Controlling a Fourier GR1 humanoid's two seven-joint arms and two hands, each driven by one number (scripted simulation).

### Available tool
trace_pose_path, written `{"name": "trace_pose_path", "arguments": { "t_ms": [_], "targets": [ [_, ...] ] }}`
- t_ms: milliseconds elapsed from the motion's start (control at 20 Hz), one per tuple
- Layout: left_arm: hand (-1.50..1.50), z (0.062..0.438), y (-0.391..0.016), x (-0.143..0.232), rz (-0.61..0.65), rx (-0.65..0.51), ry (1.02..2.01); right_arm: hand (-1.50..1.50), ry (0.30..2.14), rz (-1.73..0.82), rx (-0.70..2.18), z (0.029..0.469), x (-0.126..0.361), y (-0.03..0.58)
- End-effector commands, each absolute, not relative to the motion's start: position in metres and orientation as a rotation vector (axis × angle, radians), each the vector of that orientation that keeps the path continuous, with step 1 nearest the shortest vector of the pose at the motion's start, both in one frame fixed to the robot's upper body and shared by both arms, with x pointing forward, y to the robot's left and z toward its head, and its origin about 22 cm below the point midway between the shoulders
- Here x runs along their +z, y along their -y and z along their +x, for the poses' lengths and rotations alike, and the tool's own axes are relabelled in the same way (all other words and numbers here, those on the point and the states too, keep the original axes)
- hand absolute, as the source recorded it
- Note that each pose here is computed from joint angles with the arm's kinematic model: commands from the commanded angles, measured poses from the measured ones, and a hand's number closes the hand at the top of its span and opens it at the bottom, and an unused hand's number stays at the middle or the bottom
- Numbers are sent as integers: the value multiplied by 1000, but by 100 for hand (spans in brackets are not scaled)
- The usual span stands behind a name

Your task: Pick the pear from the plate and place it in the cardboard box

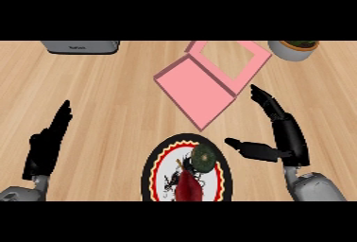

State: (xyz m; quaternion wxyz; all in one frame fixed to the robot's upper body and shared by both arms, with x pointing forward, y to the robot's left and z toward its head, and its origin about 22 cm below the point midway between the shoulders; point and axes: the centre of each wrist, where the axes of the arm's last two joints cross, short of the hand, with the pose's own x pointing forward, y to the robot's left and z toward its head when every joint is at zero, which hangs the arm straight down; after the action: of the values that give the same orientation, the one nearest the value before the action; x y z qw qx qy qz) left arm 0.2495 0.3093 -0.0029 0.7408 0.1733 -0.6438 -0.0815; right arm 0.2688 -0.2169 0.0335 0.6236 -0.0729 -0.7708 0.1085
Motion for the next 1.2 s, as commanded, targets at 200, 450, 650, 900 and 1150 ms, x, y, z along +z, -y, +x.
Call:
{"name": "trace_pose_path", "arguments": {
  "t_ms": [200,450,650,900,1150],
  "targets": [
    [0,252,-289,-2,386,-208,1442,-150,1888,-235,72,235,13,98],
    [0,240,-290,3,397,-205,1430,-150,1737,-460,541,236,7,152],
    [0,235,-292,6,375,-205,1436,-150,1584,-503,794,241,31,147],
    [0,241,-302,14,392,-195,1430,-150,1291,-480,1129,220,44,143],
    [0,246,-279,7,370,-193,1453,-150,1129,-434,1249,223,84,97]
  ]
}}
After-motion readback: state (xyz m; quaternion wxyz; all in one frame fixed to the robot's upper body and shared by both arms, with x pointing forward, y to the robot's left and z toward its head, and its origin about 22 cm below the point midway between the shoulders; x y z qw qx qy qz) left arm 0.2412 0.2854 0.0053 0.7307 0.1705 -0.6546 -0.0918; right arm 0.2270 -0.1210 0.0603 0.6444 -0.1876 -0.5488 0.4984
